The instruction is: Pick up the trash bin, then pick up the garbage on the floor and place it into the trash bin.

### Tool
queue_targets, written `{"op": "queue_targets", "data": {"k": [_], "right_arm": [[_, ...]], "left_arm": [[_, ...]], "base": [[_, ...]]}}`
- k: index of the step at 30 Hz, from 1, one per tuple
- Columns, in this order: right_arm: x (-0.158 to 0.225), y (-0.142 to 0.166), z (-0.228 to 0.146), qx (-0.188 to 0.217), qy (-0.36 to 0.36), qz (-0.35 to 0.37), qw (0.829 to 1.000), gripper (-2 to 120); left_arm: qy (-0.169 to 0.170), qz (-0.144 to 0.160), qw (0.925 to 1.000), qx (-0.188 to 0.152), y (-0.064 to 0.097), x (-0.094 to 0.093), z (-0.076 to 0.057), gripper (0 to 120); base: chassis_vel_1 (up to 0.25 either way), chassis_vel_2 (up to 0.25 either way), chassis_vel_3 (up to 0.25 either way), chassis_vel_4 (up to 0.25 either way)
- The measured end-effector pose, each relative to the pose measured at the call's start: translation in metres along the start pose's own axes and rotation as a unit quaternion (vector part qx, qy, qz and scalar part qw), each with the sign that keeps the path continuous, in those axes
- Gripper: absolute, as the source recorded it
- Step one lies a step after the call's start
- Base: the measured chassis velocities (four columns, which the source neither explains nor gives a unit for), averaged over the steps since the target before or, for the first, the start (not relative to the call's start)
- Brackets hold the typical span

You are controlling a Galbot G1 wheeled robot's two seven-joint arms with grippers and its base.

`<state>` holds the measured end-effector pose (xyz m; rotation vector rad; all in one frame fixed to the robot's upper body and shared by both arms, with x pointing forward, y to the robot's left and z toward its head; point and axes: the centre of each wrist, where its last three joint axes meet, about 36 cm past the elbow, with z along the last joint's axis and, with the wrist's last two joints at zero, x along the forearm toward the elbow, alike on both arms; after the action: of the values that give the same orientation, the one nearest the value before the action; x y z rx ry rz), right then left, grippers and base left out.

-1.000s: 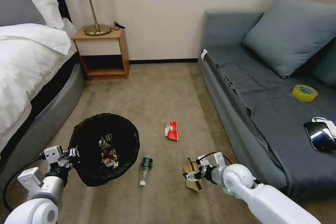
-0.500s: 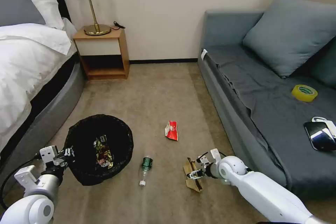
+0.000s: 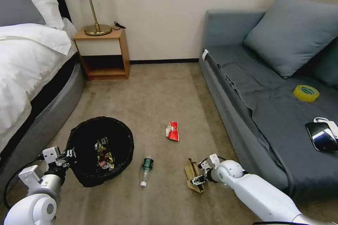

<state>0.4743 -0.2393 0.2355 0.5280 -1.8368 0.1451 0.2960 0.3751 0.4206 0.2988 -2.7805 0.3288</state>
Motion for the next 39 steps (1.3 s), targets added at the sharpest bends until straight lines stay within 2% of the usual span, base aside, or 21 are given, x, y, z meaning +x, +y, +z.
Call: {"op": "queue_targets", "data": {"k": [2,5,11,13,21,24,25,30,31,33,39], "right_arm": [[-0.001,0.001,0.000,0.003,-0.001,0.003,1.000,95],[-0.003,0.002,-0.001,0.007,-0.008,0.008,1.000,82],[-0.004,0.004,0.004,0.007,-0.011,0.010,1.000,72],[-0.004,0.004,0.007,0.007,-0.012,0.011,1.000,64],[0.000,0.005,0.010,0.005,-0.017,0.014,1.000,47],[0.006,0.010,0.011,0.002,-0.025,0.006,1.000,33],[0.006,0.010,0.011,0.002,-0.025,0.006,1.000,33],[0.022,0.011,0.011,-0.008,-0.043,0.011,0.999,10],[0.022,0.011,0.011,-0.008,-0.043,0.011,0.999,10],[0.027,0.011,0.012,-0.010,-0.049,0.013,0.999,2],[0.052,0.015,0.010,-0.017,-0.077,0.011,0.997,0]], "left_arm": [[0.000,0.000,1.0000,0.000,0.000,0.000,0.000,4],[-0.001,0.000,1.0000,0.000,0.001,0.000,0.001,4],[-0.002,0.000,1.0000,0.000,0.003,0.000,0.002,4],[-0.003,0.001,1.0000,0.000,0.003,0.000,0.002,4],[-0.004,0.002,1.0000,-0.001,0.004,0.000,0.000,4],[-0.005,0.003,1.0000,-0.001,0.004,0.002,0.000,4],[-0.005,0.003,1.0000,-0.001,0.004,0.002,0.000,4],[-0.007,0.003,1.0000,-0.002,0.003,0.004,-0.002,4],[-0.007,0.003,1.0000,-0.002,0.003,0.004,-0.002,4],[-0.007,0.004,1.0000,-0.002,0.003,0.004,-0.002,4],[-0.006,0.009,0.9999,-0.005,0.001,0.007,-0.002,4]], "base": [[0.000,0.000,0.000,0.000],[0.000,0.000,0.000,0.000],[0.000,0.000,0.000,0.000],[0.000,0.000,0.000,0.000],[0.000,0.000,0.000,0.000],[0.000,0.000,0.000,0.000],[0.000,0.000,0.000,0.000],[0.000,0.000,0.000,0.000],[0.000,0.000,0.000,0.000],[0.000,0.000,0.000,0.000],[0.000,0.000,0.000,0.000]]}}
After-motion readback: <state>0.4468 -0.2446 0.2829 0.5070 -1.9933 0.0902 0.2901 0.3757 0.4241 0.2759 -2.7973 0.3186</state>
